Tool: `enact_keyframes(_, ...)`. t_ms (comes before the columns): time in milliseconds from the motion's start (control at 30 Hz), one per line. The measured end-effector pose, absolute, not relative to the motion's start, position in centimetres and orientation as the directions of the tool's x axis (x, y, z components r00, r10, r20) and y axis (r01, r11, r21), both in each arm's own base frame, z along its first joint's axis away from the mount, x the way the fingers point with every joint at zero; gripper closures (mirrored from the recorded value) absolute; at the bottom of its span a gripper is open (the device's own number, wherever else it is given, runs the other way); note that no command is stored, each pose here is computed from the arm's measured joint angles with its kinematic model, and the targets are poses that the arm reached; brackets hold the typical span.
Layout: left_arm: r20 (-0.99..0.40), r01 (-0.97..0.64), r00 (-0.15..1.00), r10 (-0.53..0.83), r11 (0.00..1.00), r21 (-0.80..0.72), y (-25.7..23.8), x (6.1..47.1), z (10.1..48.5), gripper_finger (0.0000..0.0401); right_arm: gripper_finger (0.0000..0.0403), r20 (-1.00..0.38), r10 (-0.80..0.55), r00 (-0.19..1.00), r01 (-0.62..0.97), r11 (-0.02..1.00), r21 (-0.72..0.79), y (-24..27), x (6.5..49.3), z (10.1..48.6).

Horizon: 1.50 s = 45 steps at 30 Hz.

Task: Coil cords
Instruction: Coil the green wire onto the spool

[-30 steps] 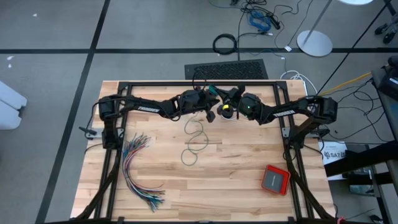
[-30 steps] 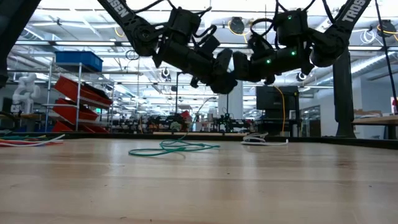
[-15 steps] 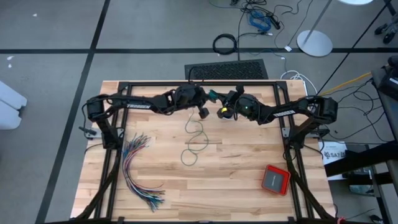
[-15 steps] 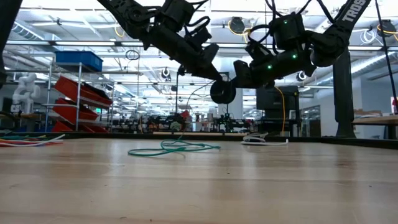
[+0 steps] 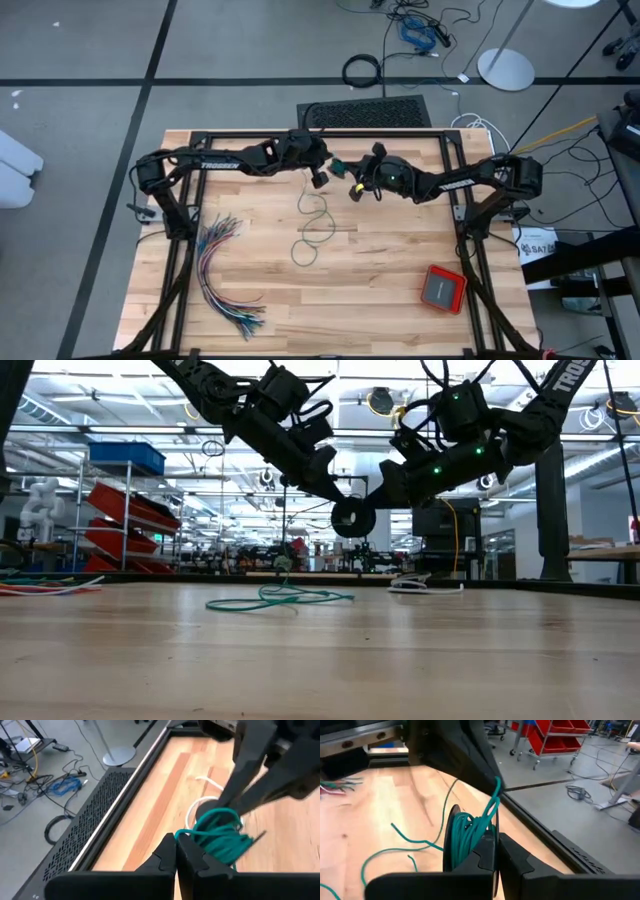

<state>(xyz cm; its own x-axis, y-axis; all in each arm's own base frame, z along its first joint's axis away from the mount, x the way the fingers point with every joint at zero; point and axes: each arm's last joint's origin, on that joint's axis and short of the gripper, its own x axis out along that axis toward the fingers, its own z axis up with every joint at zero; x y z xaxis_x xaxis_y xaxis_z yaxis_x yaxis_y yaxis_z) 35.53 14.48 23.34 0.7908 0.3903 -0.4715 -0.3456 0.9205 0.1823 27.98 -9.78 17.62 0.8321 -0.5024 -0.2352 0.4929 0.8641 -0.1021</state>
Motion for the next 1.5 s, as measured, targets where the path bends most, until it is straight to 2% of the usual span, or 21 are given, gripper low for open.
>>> enact_keyframes(433, -0.548, -0.277, 0.746, 0.379, 0.924, 0.264, 15.4, 34.7, 22.6, 0.0349, 0.0403, -0.202, -0.459, 0.865, 0.445, 0.889, -0.113, -9.1, 27.9, 18.7)
enact_keyframes(867, -0.591, -0.226, 0.742, 0.316, 0.948, 0.224, 15.9, 34.1, 22.2, 0.0277, 0.0403, -0.171, -0.46, 0.872, 0.447, 0.888, -0.108, -9.1, 27.8, 19.2)
enact_keyframes(1067, -0.615, -0.172, 0.747, 0.255, 0.966, 0.191, 17.4, 32.9, 21.3, 0.0271, 0.0403, -0.146, -0.484, 0.863, 0.469, 0.874, -0.128, -9.2, 27.7, 19.6)
enact_keyframes(1500, -0.61, -0.231, 0.751, 0.251, 0.966, 0.113, 18.7, 30.2, 18.0, 0.0271, 0.0403, -0.122, -0.515, 0.848, 0.496, 0.854, -0.156, -9.3, 27.3, 20.4)
